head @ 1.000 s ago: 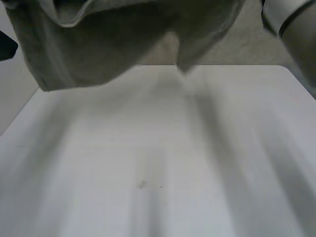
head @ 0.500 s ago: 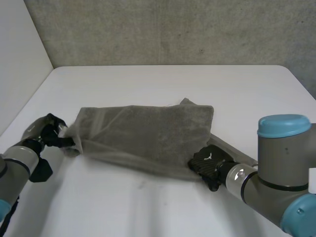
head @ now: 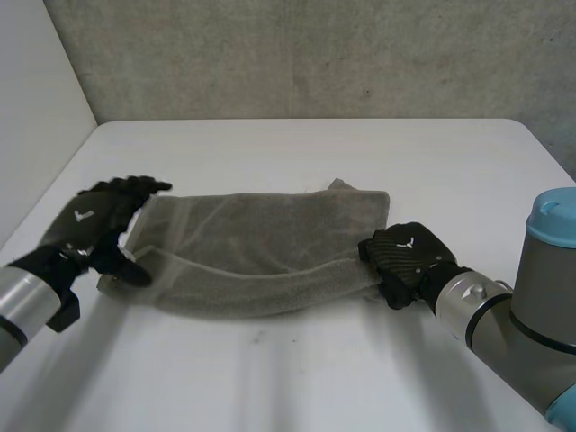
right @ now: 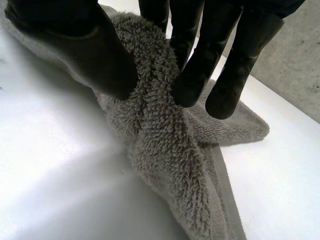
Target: Fold the towel.
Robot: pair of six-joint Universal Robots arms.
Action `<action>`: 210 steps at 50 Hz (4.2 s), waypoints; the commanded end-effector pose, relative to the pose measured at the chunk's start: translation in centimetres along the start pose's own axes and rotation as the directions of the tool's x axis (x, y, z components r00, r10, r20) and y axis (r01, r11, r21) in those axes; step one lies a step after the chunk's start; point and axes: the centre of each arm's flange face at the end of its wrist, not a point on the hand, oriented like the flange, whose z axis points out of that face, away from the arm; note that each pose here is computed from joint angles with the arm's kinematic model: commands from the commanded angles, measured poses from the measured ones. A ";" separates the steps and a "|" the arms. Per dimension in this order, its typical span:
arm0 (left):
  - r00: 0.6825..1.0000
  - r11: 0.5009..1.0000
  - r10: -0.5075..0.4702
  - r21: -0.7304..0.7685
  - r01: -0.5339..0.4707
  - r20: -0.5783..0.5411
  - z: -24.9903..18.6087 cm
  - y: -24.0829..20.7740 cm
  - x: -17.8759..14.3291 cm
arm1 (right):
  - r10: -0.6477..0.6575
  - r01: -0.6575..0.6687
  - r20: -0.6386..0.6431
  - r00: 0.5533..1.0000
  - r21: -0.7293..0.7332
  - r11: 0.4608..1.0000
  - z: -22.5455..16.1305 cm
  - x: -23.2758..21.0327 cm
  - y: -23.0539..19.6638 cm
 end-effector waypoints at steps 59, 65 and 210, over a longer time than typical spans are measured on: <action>0.953 0.876 0.286 -0.430 -0.218 0.101 10.6 6.0 -2.5 | -0.111 0.112 0.039 0.993 -0.022 0.993 0.4 -0.6 1.4; 0.943 0.857 0.325 -0.446 -0.259 0.077 10.5 6.2 -2.4 | -0.114 0.115 0.036 0.993 -0.020 0.993 0.4 -0.5 1.3; 0.947 0.863 -0.121 0.502 -0.048 0.298 11.9 -22.7 -4.2 | 0.039 0.408 -0.664 0.747 0.504 0.761 -1.0 22.3 -23.3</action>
